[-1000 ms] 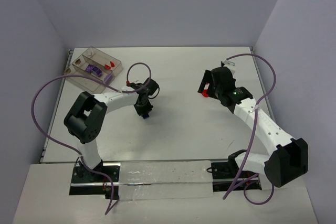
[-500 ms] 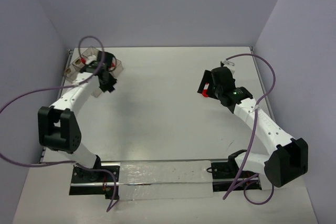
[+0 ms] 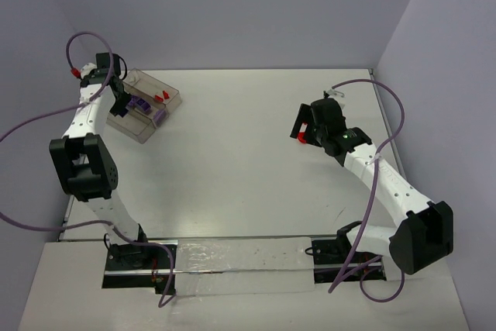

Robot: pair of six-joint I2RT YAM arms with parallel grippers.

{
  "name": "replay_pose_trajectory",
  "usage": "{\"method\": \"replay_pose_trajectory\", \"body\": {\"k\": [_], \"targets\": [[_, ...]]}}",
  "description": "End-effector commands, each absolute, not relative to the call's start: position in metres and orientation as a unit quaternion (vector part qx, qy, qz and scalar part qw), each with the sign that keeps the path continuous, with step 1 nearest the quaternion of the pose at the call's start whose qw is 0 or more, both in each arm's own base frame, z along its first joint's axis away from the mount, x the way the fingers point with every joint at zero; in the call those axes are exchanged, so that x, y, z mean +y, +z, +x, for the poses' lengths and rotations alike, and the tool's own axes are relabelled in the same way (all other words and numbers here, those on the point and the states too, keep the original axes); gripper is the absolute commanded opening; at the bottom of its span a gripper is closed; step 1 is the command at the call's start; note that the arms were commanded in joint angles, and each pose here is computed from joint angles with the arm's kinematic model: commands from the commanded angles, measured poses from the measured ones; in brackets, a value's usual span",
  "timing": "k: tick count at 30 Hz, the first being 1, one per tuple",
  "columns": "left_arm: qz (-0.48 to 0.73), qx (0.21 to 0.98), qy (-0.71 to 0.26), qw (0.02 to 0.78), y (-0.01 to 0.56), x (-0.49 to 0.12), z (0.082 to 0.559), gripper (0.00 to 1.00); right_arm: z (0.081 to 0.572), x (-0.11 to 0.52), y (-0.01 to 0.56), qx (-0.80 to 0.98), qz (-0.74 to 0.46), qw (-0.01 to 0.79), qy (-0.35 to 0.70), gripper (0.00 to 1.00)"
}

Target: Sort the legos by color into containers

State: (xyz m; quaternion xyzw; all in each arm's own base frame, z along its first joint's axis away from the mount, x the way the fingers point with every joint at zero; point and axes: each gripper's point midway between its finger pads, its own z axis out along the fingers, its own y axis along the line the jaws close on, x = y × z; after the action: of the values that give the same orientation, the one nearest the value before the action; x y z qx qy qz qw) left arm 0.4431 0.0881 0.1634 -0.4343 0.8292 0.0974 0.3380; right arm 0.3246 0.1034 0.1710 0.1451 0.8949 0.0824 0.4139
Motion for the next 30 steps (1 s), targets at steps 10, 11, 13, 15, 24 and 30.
{"method": "replay_pose_trajectory", "body": {"k": [10, 11, 13, 15, 24, 30], "targets": [[-0.444, 0.831, 0.097, 0.32, 0.129, 0.103, 0.474, 0.25, 0.332, 0.102, 0.176, 0.891, 0.145, 0.422, 0.075, 0.95], [-0.444, 0.831, 0.097, 0.321, 0.129, 0.103, 0.475, 0.3, 0.332, 0.102, 0.176, 0.891, 0.145, 0.422, 0.075, 0.95], [-0.445, 0.831, 0.097, 0.319, 0.126, 0.103, 0.476, 0.52, 0.333, 0.102, 0.178, 0.891, 0.145, 0.423, 0.074, 0.95], [-0.445, 0.831, 0.094, 0.32, 0.125, 0.102, 0.477, 0.6, 0.333, 0.101, 0.179, 0.891, 0.145, 0.424, 0.073, 0.95], [-0.424, 0.828, 0.068, 0.362, 0.172, 0.097, 0.477, 0.73, 0.33, 0.09, 0.191, 0.884, 0.152, 0.438, 0.053, 0.95], [-0.33, 0.838, 0.012, 0.434, 0.232, 0.038, 0.467, 0.74, 0.333, 0.078, 0.193, 0.882, 0.164, 0.441, 0.036, 0.95]]}}
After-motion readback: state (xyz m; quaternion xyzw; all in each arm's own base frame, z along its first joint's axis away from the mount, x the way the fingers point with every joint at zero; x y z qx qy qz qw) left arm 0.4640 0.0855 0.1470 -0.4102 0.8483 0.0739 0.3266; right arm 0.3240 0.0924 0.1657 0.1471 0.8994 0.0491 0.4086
